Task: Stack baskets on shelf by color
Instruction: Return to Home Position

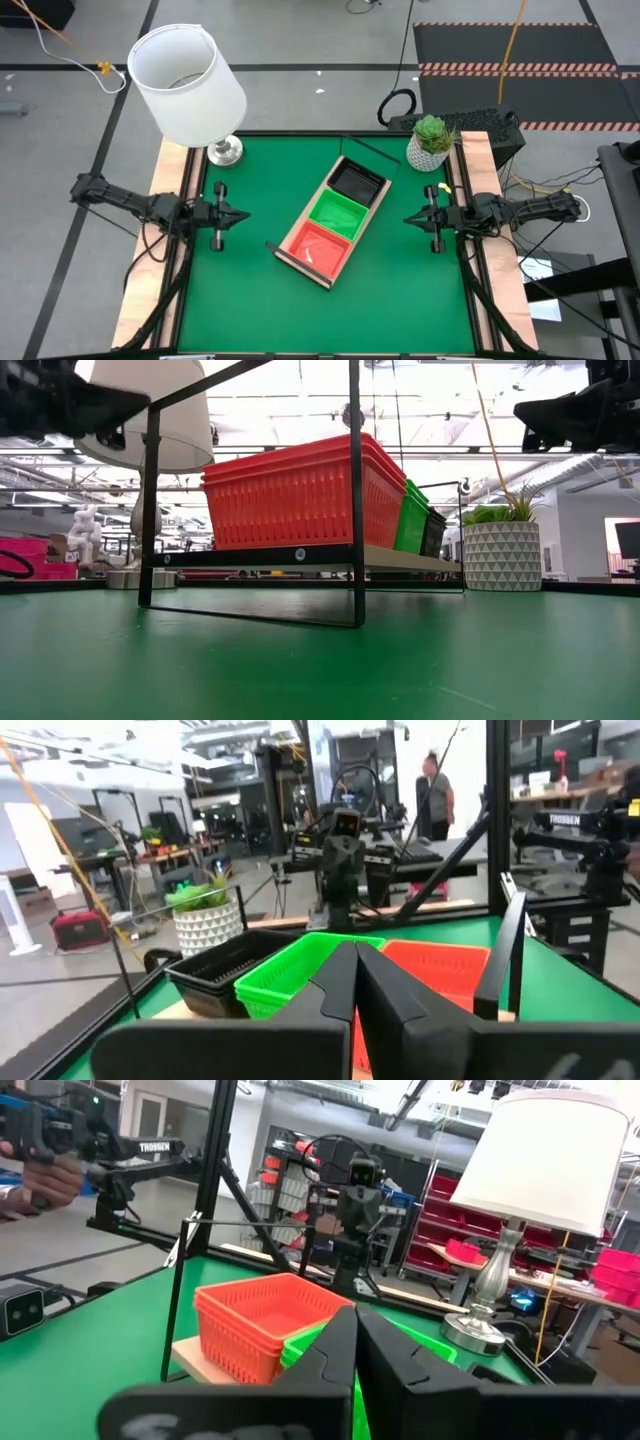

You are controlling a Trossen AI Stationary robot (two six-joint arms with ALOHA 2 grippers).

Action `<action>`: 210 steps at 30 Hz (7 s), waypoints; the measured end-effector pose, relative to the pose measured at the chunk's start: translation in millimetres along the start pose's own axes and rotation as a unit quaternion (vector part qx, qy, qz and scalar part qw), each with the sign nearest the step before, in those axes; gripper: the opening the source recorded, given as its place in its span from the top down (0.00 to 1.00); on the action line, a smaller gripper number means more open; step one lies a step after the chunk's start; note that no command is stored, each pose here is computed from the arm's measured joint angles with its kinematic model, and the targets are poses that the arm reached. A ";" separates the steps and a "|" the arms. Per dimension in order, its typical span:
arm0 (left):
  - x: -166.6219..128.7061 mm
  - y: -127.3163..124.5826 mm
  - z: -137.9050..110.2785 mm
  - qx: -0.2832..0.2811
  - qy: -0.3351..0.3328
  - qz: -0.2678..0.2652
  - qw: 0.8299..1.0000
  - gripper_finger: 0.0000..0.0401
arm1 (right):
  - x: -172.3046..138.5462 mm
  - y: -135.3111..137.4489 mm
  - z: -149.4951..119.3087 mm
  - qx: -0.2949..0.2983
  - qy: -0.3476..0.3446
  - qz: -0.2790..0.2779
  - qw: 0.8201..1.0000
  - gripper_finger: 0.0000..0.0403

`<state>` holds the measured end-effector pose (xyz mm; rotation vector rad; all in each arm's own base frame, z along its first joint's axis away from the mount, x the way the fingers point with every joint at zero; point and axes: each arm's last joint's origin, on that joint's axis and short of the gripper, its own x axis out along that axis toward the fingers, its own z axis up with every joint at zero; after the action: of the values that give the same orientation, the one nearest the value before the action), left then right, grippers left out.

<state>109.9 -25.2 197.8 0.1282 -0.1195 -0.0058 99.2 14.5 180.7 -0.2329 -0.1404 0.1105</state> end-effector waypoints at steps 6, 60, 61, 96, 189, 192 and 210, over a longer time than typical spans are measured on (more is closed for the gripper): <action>-8.2 2.3 -18.9 0.003 0.010 0.014 1.000 0.99 | -0.1 -0.1 0.1 0.003 0.000 -0.001 1.000 1.00; -16.6 13.0 -27.4 0.033 0.034 -0.013 0.999 0.98 | -4.5 0.7 -9.5 -0.004 0.051 -0.014 0.999 1.00; -16.6 13.1 -27.4 0.032 0.034 -0.020 0.999 0.98 | -4.5 0.7 -9.5 -0.005 0.051 -0.014 0.999 1.00; -15.3 15.6 -32.1 0.047 0.058 -0.022 0.997 0.91 | -4.5 0.7 -9.5 -0.004 0.051 -0.014 0.999 1.00; -15.3 15.5 -32.2 0.047 0.058 -0.022 0.997 0.91 | -4.5 0.8 -9.5 -0.005 0.051 -0.014 0.999 1.00; -15.3 15.5 -32.2 0.047 0.058 -0.022 0.997 0.91 | -4.5 0.7 -9.5 -0.005 0.051 -0.014 0.999 1.00; -15.3 15.5 -32.2 0.047 0.058 -0.022 0.997 0.91 | -4.5 0.7 -9.5 -0.004 0.051 -0.014 0.999 1.00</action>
<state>98.5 -5.5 166.3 0.2246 -0.0004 -0.0368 96.2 12.5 170.9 -0.2449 -0.0432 0.0706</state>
